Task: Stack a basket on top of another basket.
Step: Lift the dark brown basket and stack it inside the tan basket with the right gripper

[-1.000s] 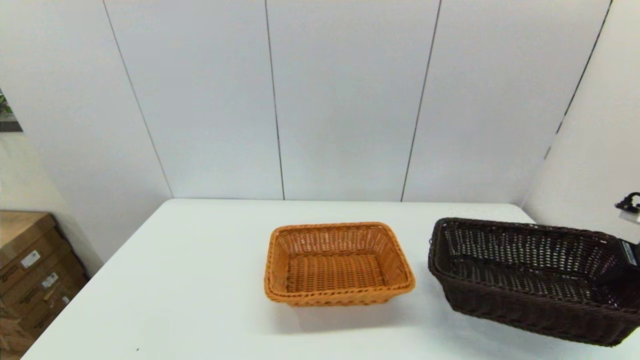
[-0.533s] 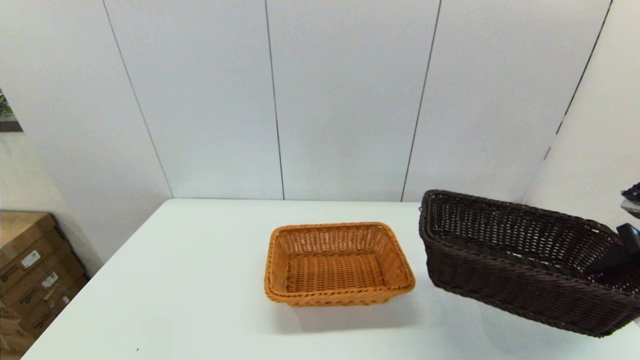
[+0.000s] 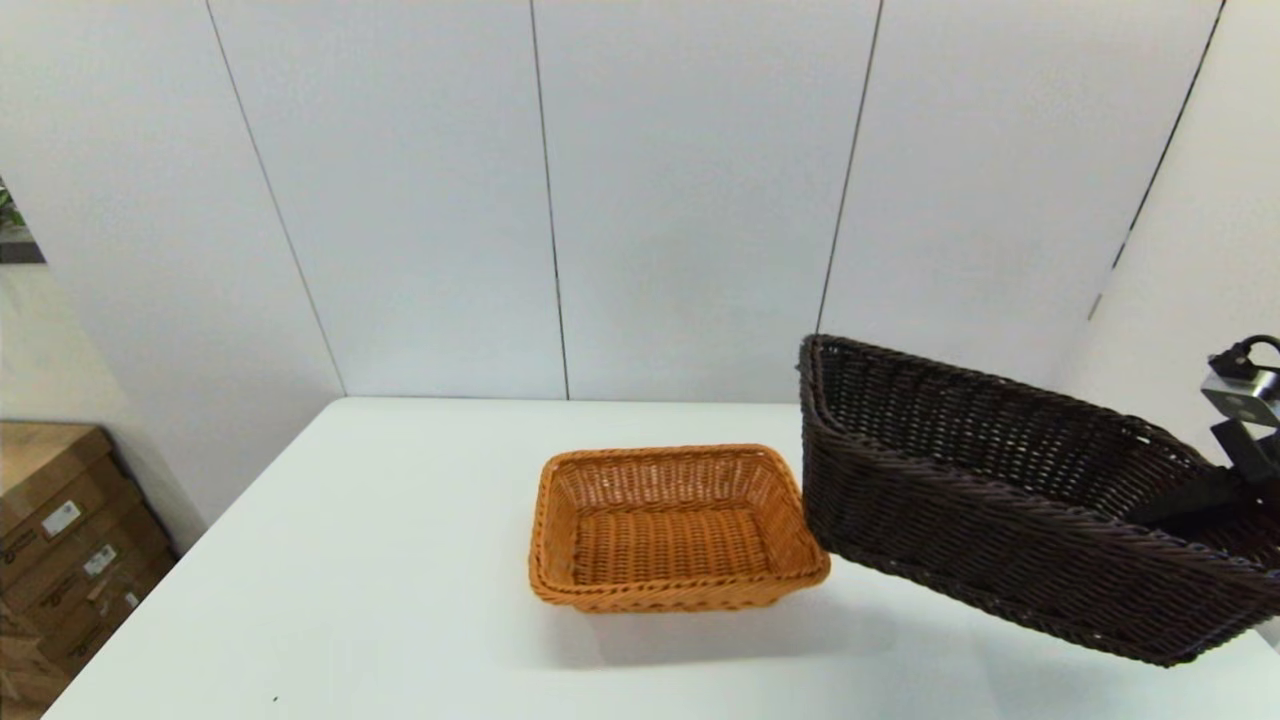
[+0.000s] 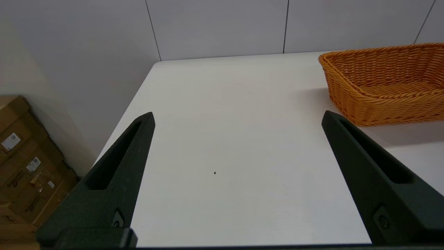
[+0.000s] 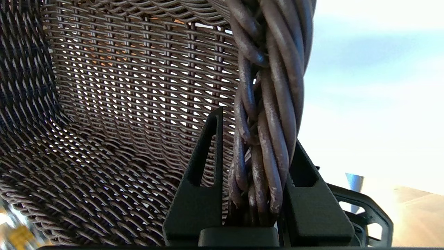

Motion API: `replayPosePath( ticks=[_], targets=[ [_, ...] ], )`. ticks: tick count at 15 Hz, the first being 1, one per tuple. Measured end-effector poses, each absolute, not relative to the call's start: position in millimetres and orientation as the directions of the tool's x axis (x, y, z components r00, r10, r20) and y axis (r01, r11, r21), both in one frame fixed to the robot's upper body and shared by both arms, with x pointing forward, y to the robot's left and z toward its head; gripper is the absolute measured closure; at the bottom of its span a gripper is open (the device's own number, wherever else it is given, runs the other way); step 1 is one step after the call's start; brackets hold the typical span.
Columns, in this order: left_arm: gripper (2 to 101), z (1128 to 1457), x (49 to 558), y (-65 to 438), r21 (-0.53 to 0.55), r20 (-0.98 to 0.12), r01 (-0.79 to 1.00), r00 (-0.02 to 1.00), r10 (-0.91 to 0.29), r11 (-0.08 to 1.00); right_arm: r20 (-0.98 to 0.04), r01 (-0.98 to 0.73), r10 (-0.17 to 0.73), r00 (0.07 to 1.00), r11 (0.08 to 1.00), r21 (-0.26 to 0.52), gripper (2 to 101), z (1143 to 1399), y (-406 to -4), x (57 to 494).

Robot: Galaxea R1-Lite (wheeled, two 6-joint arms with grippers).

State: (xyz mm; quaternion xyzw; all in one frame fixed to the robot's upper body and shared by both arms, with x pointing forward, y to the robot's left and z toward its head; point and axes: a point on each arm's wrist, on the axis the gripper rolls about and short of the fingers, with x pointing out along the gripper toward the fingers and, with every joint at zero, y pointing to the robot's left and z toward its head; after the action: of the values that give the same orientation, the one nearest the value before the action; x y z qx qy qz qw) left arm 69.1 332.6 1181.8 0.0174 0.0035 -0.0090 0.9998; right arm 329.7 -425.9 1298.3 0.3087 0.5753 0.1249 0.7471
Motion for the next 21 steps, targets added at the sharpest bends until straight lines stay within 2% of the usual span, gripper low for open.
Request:
replayPosePath(
  ticks=[6, 11, 21],
  targets=[
    [5.4, 1181.8, 69.1, 332.6, 0.035, -0.007, 0.019, 1.000, -0.019, 0.999, -0.750, -0.038, 0.627, 0.208, 0.772, 0.635, 78.0, 1306.4, -369.4, 339.8],
    [5.4, 1181.7, 69.1, 332.6, 0.035, -0.008, 0.019, 1.000, -0.019, 0.999, -0.702, -0.187, 0.702, 0.121, 0.711, 0.678, 78.0, 1312.3, -327.3, 346.0],
    [5.4, 1181.8, 69.1, 332.6, 0.035, -0.007, 0.019, 1.000, -0.018, 0.999, -0.679, -0.356, 0.705, 0.205, 0.700, 0.619, 78.0, 1309.3, -302.2, 396.2]
  ],
)
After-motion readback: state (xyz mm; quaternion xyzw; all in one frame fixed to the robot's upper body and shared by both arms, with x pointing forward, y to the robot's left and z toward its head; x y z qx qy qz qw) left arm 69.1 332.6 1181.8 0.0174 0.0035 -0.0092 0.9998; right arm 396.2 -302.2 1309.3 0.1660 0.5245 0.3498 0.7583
